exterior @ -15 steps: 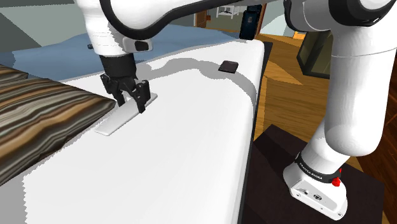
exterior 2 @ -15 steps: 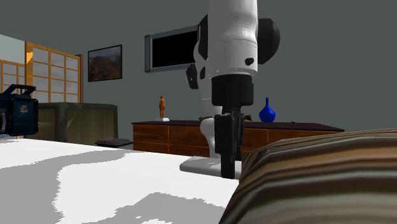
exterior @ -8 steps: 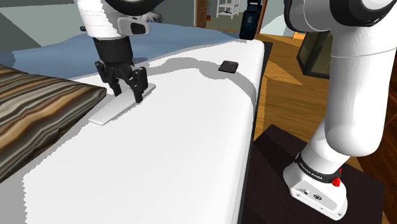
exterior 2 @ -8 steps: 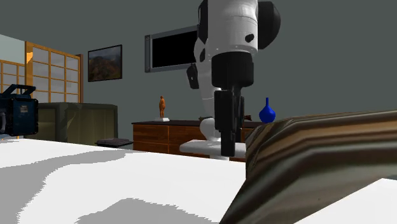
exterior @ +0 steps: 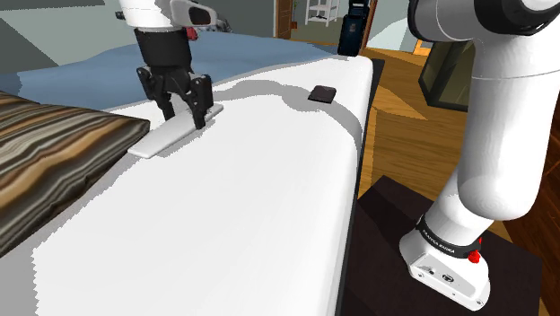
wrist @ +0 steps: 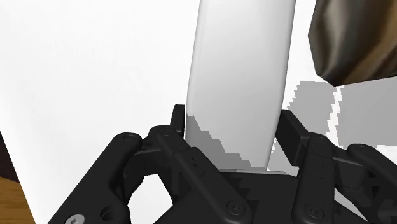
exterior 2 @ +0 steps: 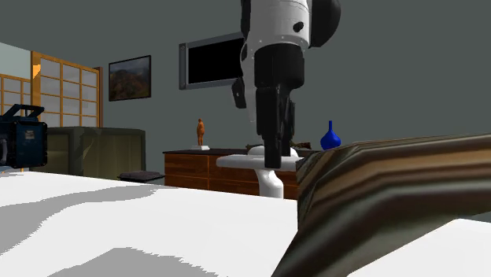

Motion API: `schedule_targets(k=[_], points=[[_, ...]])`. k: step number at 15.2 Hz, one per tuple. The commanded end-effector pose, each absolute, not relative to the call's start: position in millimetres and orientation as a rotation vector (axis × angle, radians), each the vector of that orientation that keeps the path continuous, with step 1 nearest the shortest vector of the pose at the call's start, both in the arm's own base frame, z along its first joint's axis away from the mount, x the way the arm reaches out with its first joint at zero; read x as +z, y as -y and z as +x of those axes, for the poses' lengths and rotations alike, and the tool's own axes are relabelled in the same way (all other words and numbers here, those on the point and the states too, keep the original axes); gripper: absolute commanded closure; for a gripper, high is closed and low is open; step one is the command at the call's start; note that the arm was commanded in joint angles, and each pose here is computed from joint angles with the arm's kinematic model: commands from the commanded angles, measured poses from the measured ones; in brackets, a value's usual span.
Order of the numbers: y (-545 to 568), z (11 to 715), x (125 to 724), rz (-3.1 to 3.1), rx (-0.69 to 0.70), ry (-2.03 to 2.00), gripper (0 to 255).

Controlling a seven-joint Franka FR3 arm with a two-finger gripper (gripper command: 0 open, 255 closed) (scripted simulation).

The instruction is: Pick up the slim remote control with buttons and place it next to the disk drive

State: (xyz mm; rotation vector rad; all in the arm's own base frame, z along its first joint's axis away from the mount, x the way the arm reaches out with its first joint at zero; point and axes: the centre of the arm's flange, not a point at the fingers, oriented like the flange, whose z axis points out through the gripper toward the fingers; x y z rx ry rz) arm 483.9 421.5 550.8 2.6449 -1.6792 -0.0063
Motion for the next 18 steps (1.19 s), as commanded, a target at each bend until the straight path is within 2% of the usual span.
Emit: schedule_targets(k=[1, 18], points=[[-397, 486, 552, 2.645, -0.007, 1.68, 255], [-174, 510, 553, 2.645, -0.007, 1.68, 255]])
